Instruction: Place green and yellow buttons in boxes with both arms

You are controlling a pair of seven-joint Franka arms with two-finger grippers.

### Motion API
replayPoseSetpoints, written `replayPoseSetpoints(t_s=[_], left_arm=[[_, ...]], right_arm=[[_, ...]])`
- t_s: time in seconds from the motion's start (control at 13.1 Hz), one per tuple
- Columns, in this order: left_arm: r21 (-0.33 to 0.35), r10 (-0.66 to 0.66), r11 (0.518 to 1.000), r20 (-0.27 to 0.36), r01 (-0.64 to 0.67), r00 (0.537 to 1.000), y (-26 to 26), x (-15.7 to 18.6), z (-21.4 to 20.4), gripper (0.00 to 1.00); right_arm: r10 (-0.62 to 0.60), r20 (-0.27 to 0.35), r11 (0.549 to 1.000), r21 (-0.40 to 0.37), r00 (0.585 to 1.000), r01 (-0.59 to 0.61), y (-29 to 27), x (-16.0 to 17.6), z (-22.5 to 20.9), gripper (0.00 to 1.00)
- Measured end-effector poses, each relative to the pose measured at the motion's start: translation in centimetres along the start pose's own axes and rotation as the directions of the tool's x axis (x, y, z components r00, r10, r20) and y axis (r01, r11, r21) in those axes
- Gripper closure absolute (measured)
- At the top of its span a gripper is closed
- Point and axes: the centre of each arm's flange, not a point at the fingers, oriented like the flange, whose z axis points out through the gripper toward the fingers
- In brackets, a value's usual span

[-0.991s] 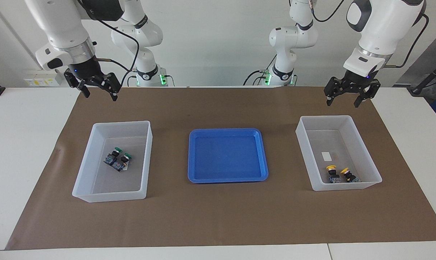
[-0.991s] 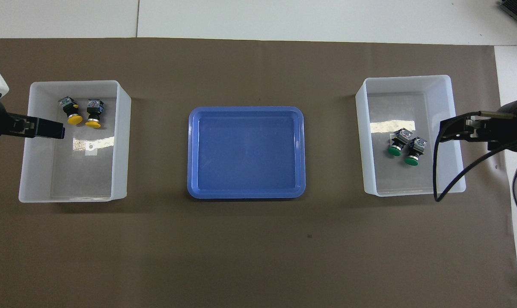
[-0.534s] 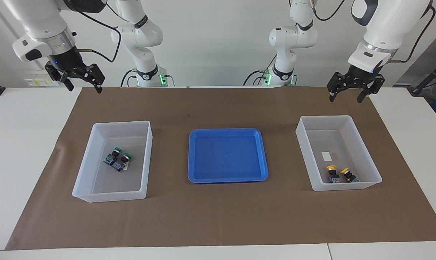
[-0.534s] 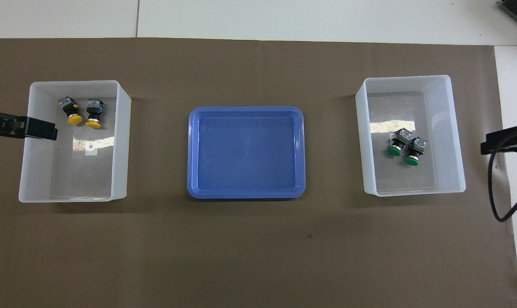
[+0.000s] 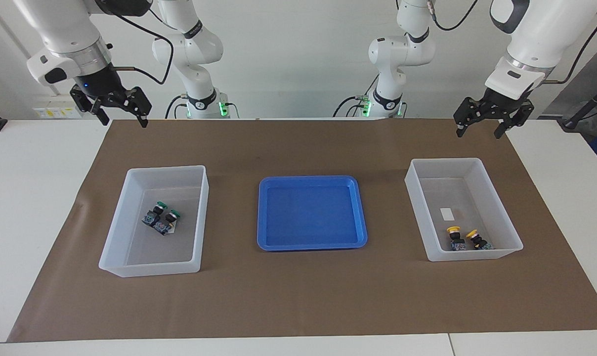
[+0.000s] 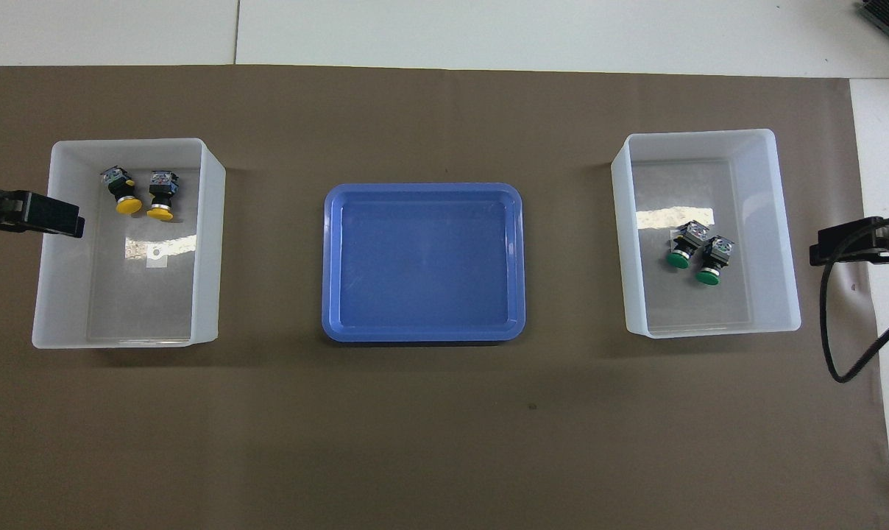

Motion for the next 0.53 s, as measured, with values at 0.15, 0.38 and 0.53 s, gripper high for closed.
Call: replayPoseSetpoints(t_s=[0.15,0.38,0.53], left_arm=[[-0.001,-0.004,1.000,0.009,0.004,1.000,-0.18,-0.08,0.18,0.00],[-0.002,-0.005,1.000,0.021,0.005,1.000,-0.23,-0.11,0.87,0.00],[-0.002,-0.005,1.000,0.022,0.005,1.000,-0.25,-0.12,0.91,0.00]], right_arm=[[-0.002,0.000,1.000,-0.002,1.000,0.002,-0.11,-0.01,0.00,0.00],[-0.010,-0.001,1.000,-0.014,1.000,0.010,-0.06,0.00,0.00,0.00],[-0.014,-0.001,1.000,-0.015,1.000,0.014,-0.10,-0.01,0.00,0.00]])
